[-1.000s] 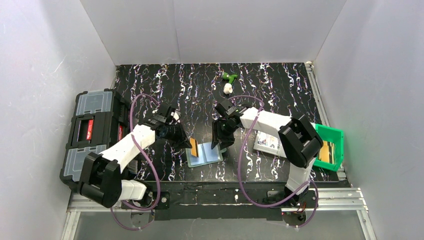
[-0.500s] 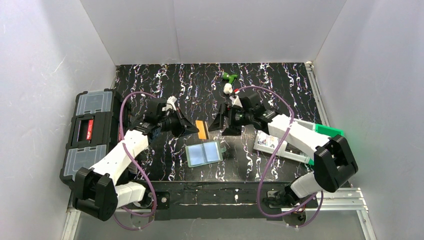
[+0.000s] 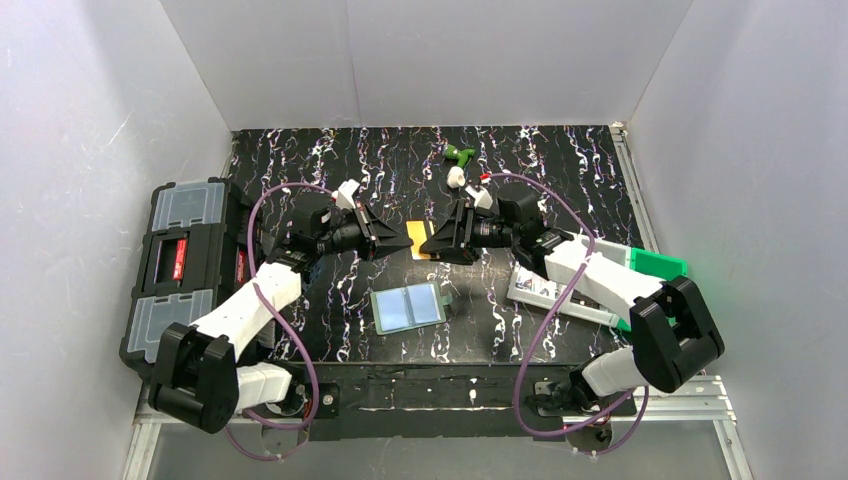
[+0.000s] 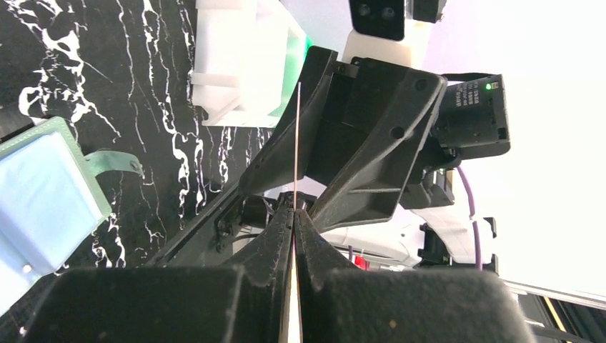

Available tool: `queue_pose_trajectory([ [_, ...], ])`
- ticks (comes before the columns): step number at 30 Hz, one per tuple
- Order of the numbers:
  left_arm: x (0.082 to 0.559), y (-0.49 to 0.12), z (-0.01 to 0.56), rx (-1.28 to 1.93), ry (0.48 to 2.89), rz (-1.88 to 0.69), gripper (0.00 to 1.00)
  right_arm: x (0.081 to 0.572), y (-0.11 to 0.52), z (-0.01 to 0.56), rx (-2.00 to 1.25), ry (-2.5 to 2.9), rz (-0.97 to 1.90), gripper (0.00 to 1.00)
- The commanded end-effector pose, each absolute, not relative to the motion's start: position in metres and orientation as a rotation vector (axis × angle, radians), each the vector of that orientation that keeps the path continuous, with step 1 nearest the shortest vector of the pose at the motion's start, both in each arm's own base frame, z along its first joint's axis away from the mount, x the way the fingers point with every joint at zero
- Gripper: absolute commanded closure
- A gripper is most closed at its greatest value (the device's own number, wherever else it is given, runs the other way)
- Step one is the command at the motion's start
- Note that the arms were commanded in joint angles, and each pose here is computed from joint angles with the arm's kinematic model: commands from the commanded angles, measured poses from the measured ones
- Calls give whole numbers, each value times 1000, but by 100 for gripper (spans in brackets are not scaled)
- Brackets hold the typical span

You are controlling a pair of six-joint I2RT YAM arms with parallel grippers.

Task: Take the credit cards out of the card holder
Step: Place the credit card in the storage box.

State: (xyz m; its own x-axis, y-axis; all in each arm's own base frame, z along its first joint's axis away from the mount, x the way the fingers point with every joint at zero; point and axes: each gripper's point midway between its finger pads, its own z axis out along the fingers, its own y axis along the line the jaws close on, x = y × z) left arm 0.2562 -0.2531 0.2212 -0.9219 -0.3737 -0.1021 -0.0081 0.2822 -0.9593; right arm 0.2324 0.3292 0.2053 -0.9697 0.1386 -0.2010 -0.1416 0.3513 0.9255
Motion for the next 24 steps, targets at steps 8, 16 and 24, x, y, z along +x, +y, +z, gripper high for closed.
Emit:
queue_pose_trajectory([
  [8, 245, -254, 226, -255, 2271, -1725, 100, 232, 328, 237, -31, 2247, 1766, 91],
  [16, 239, -243, 213, -230, 2405, -1537, 51, 237, 314, 227, -29, 2318, 1554, 99],
  [24, 235, -215, 189, -260, 2575, -1196, 5, 245, 241, 188, 119, 2542, 864, 99],
])
